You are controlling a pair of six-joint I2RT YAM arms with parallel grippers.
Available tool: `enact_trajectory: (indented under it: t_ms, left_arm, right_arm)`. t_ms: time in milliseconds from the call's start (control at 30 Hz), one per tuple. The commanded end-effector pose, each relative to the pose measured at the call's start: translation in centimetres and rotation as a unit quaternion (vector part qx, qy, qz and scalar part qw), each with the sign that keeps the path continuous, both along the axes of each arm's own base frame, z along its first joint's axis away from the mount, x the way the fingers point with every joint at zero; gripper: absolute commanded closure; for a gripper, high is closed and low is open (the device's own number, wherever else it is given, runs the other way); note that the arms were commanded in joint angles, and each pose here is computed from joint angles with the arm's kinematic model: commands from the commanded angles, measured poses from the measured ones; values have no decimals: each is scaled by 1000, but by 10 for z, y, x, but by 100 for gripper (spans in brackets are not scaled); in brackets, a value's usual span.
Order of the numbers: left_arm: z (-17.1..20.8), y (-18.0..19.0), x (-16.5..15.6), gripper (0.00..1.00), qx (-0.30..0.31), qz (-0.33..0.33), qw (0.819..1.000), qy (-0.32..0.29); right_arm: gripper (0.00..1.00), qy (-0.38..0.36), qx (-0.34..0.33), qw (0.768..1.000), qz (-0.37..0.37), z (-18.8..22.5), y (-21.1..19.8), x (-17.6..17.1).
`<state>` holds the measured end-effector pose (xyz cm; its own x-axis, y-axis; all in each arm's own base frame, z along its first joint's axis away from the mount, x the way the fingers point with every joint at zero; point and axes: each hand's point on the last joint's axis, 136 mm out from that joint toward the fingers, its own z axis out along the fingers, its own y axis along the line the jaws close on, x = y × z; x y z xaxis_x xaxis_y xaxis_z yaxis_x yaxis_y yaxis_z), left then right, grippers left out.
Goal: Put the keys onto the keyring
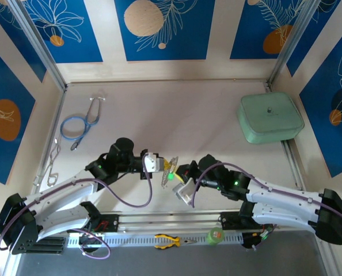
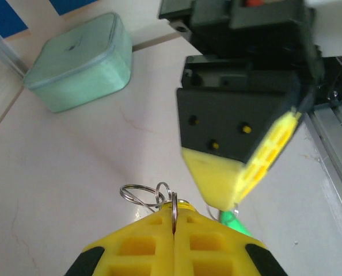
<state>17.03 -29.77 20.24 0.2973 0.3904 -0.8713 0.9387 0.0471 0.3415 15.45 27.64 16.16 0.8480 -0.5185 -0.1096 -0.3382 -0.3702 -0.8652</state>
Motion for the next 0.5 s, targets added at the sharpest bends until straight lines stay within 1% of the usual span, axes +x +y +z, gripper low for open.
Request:
enact_trajectory:
  t_ms: [0,33,100,133,167,233,267,367,467]
  left_arm:
    - [17,-2,-5,100,-33,-29,998,-49]
    - [18,-2,-5,100,-37,-33,996,-68]
    - [22,-1,-5,100,-48,-37,991,-118]
    - [22,0,-3,100,-48,-34,987,-148]
    - [23,1,0,100,-44,-27,983,-175]
    - [23,2,6,100,-28,-19,974,-222]
    - [23,3,9,100,-17,-18,969,-247]
    - [20,4,14,100,14,-23,951,-309]
    - [18,4,16,100,38,-29,931,-361]
  right_arm:
    - [100,72,71,994,-34,37,-2,-1]
    - [100,104,74,991,-45,39,-6,-4]
    - [100,196,75,975,-69,41,-14,-11]
    - [100,252,74,961,-85,41,-19,-16]
    - [100,310,78,942,-100,44,-23,-20]
    - [100,394,83,908,-119,50,-28,-25]
    - [100,427,85,892,-124,53,-30,-26]
    - [100,493,99,856,-123,67,-29,-27]
    - [100,541,102,827,-116,80,-25,-29]
